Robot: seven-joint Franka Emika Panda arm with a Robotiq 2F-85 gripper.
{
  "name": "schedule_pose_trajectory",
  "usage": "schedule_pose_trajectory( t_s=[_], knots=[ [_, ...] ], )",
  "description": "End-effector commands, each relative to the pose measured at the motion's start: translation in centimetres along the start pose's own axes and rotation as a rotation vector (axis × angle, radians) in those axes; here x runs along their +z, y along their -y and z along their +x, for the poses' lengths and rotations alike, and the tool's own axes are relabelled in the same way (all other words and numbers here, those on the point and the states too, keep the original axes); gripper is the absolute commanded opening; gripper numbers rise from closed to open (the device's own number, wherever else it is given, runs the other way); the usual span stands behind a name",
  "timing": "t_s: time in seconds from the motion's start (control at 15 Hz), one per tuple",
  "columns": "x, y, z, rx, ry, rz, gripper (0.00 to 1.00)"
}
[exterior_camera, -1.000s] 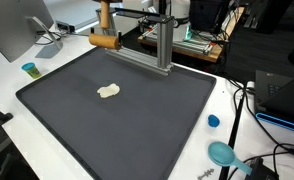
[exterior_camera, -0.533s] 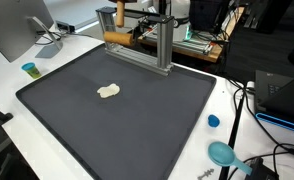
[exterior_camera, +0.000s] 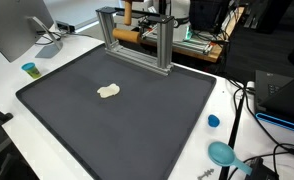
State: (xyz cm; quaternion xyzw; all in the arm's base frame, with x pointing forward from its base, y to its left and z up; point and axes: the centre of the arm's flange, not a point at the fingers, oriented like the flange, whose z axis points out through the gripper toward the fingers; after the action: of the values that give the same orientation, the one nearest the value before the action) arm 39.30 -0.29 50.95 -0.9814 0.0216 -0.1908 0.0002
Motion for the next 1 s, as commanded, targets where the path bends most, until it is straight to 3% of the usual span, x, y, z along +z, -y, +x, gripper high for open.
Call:
schedule_pose_trajectory(
  t_s=[0.0,0.2,0.47,0.93],
  knots=[
    [0.4,1.8,-0.7,0.034,0.025,-0.023,0.22],
    [1.5,1.0,-1.7,0.083,0.076,-0.063,0.22],
    [1.0,0.0,-3.6,0.113,0.108,-0.045,0.22],
    [0.3,0.1,-5.3,0.059,0.151,-0.059,0.22]
  ],
)
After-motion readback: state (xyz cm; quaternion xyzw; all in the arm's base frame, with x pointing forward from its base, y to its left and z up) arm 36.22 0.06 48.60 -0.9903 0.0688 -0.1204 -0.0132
